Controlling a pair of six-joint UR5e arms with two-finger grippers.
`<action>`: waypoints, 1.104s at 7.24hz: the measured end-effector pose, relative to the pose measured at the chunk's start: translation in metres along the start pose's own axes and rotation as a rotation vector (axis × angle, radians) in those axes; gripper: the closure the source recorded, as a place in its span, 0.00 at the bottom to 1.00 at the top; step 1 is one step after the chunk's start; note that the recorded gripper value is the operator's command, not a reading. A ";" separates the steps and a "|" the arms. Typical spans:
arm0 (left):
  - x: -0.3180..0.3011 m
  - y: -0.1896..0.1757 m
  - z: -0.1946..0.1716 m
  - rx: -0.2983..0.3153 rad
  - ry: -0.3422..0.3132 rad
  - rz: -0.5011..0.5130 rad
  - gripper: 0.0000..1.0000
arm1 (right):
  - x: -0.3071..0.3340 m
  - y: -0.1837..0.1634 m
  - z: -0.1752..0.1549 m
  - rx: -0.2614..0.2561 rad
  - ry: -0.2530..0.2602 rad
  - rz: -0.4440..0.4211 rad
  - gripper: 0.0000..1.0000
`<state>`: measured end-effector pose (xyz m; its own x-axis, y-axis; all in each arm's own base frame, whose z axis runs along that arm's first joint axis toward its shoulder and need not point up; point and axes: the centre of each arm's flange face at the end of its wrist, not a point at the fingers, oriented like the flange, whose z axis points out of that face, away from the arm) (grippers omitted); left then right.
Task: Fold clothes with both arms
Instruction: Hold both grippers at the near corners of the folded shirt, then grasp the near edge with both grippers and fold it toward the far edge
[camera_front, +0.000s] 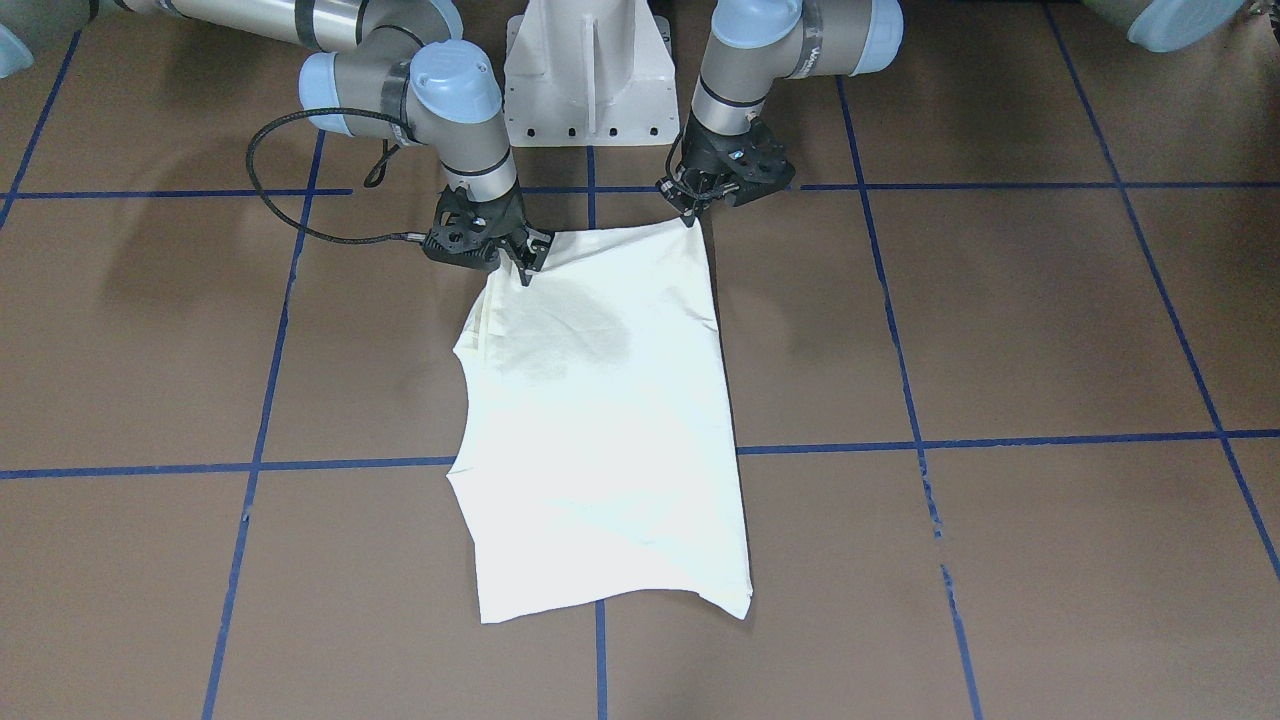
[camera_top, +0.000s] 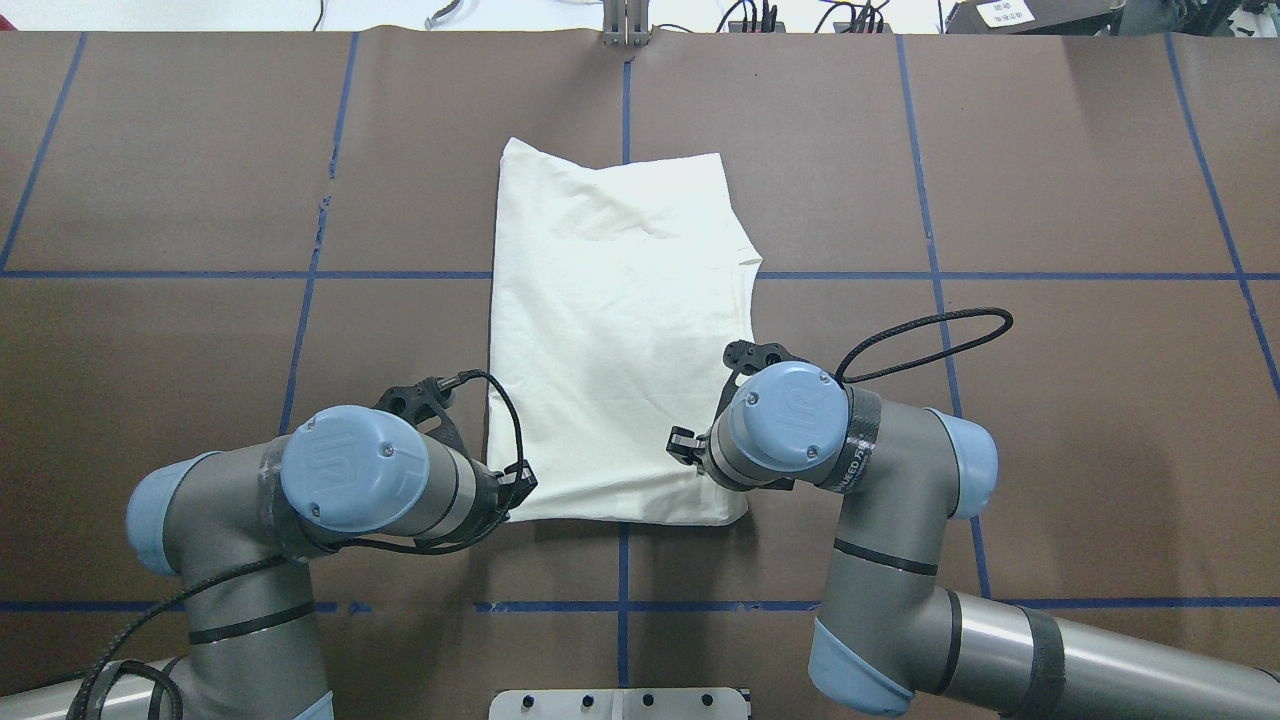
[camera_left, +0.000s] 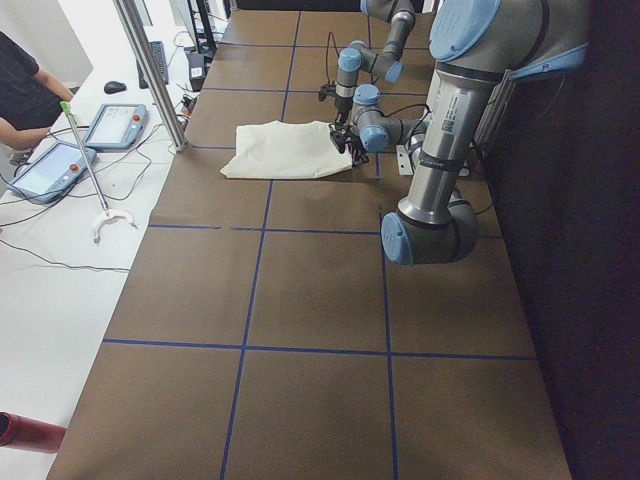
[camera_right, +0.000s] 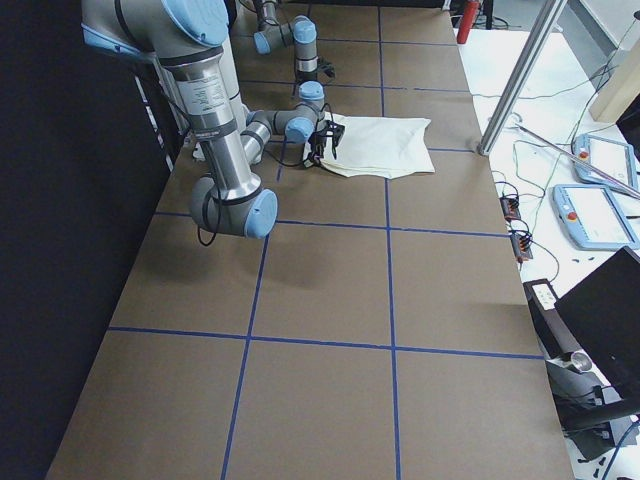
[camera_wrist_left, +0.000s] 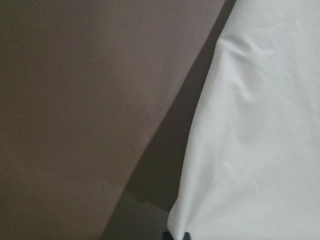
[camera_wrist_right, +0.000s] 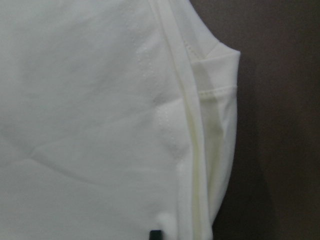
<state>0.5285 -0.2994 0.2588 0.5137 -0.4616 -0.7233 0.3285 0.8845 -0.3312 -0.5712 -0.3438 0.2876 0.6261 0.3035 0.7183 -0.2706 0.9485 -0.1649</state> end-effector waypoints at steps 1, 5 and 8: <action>0.000 0.000 0.000 0.000 0.000 0.000 1.00 | 0.000 -0.001 0.000 0.000 0.000 0.000 0.92; -0.001 0.000 -0.002 -0.001 0.003 0.001 1.00 | -0.005 -0.009 -0.012 -0.026 -0.021 0.007 1.00; -0.002 0.024 -0.025 -0.033 0.040 0.029 1.00 | 0.006 0.002 -0.049 -0.060 -0.088 -0.016 1.00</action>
<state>0.5157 -0.2754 0.2370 0.4907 -0.4332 -0.7560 0.2873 0.8996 -0.3291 -0.5325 -0.3356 0.2585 0.5625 0.2814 0.7775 -0.2150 0.9577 -0.1911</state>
